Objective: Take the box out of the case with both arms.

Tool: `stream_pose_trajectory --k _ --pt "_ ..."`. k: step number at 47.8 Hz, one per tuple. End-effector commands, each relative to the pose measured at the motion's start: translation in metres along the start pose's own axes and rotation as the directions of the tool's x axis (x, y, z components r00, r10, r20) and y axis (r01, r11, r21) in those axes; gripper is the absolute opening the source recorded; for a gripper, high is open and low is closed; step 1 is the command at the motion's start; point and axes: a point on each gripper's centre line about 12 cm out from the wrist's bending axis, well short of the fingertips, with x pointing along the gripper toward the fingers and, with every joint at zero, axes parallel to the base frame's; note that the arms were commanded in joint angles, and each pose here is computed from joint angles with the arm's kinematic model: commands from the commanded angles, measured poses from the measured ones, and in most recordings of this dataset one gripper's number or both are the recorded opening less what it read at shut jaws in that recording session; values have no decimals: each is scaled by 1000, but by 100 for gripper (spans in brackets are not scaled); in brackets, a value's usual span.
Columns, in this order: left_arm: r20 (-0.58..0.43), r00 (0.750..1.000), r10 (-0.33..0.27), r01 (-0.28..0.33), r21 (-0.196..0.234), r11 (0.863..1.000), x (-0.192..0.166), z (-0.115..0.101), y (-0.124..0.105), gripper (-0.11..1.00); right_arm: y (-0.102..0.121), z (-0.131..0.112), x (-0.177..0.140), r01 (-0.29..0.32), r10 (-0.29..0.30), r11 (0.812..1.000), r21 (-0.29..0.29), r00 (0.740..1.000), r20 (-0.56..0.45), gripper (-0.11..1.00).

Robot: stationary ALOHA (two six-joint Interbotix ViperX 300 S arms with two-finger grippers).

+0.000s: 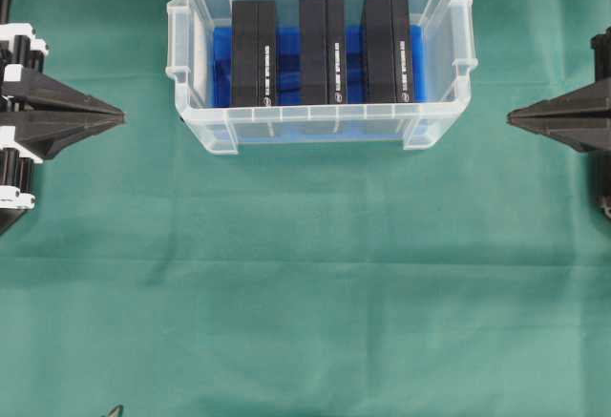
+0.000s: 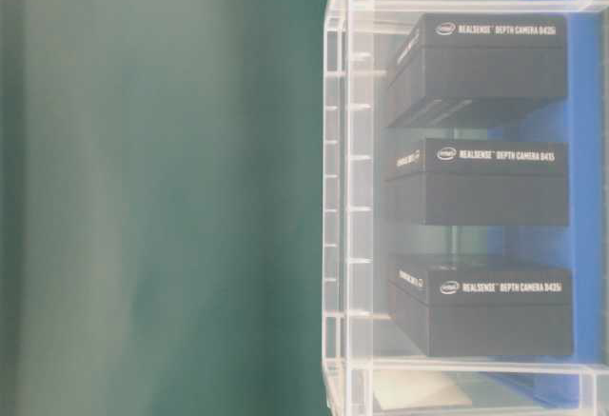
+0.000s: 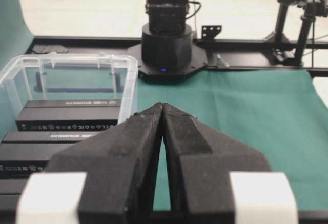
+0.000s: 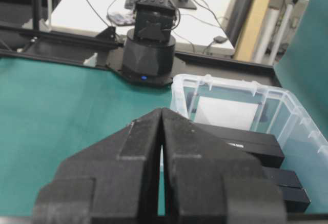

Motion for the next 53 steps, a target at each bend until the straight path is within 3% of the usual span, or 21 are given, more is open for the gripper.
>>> stream_pose_trajectory --k 1,20,28,44,53 --pt "15 1000 -3 2 18 1000 4 9 0 0 -1 6 3 6 -6 1000 1 1000 12 0" --pt "1 1000 1 -1 12 1000 7 22 1 0 -2 30 10 9 -7 999 31 999 -43 0" --pt "0 1000 5 -5 7 1000 13 61 1 0 -3 69 15 18 -14 997 77 999 -52 0" --pt "-86 996 13 -13 8 1000 18 143 2 0 -4 153 20 18 -15 997 81 999 -34 0" --pt "-98 995 15 -15 11 1000 19 161 2 0 -4 181 27 20 -16 996 90 999 -46 0"
